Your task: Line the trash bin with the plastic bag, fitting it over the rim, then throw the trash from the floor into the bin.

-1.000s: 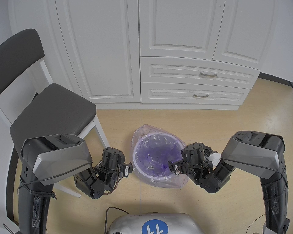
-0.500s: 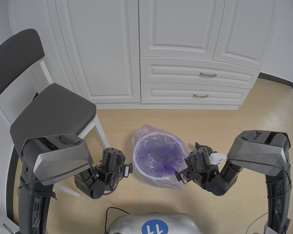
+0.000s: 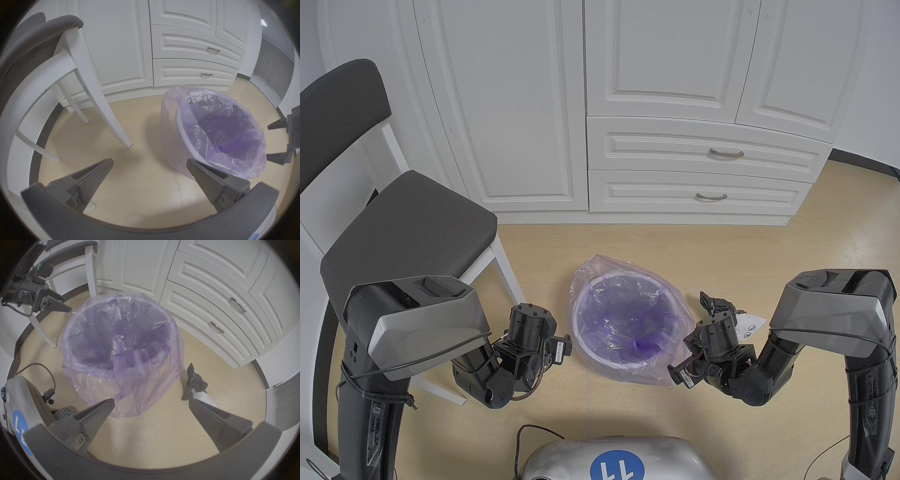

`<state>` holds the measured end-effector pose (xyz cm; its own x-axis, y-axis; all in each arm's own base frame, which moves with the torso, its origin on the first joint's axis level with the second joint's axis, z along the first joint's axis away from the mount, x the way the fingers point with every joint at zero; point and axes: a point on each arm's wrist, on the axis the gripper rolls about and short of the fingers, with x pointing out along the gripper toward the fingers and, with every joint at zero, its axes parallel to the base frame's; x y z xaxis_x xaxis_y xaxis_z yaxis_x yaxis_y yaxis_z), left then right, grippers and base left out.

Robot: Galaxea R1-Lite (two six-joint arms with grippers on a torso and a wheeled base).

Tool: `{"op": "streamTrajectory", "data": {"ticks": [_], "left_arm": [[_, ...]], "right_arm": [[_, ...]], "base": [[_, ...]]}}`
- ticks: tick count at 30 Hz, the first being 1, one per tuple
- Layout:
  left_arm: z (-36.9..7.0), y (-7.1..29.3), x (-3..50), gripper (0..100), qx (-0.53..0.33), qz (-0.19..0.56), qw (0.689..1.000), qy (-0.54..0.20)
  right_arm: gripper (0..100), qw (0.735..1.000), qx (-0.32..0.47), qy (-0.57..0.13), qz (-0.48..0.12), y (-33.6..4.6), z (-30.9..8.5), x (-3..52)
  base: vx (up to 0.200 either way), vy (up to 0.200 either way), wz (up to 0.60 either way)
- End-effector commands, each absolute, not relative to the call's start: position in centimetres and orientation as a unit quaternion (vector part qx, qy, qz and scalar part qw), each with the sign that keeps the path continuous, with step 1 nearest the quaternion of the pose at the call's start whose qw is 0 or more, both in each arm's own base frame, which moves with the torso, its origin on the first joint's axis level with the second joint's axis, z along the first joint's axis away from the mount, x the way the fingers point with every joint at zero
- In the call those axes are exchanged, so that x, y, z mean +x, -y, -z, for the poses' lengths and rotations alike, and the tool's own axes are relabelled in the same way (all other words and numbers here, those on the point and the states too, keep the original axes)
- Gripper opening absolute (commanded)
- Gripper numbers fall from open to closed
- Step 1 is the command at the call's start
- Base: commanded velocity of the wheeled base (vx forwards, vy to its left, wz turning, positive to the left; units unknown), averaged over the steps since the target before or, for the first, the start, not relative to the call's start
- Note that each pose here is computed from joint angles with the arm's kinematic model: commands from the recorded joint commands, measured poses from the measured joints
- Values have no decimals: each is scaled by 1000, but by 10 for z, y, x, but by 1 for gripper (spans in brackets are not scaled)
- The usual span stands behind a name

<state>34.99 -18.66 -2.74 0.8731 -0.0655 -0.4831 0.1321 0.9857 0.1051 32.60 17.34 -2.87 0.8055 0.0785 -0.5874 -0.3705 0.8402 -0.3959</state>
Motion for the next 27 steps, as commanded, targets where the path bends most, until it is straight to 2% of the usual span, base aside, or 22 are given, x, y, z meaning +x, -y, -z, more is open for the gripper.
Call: {"op": "streamTrajectory", "data": {"ticks": [1,12,20,27], "left_arm": [[28,187,350,100,65,51,966,-245],[25,188,352,100,57,53,969,-233],[25,189,352,100,56,53,970,-229],[24,189,353,100,55,53,970,-229]], "right_arm": [[100,915,-247,-296,-118,-182,63,343],[100,920,-228,-299,-110,-180,67,354],[100,918,-239,-305,-90,-157,58,360],[100,910,-256,-300,-126,-141,43,353]], "base": [[0,0,0],[0,0,0],[0,0,0],[0,0,0]]}}
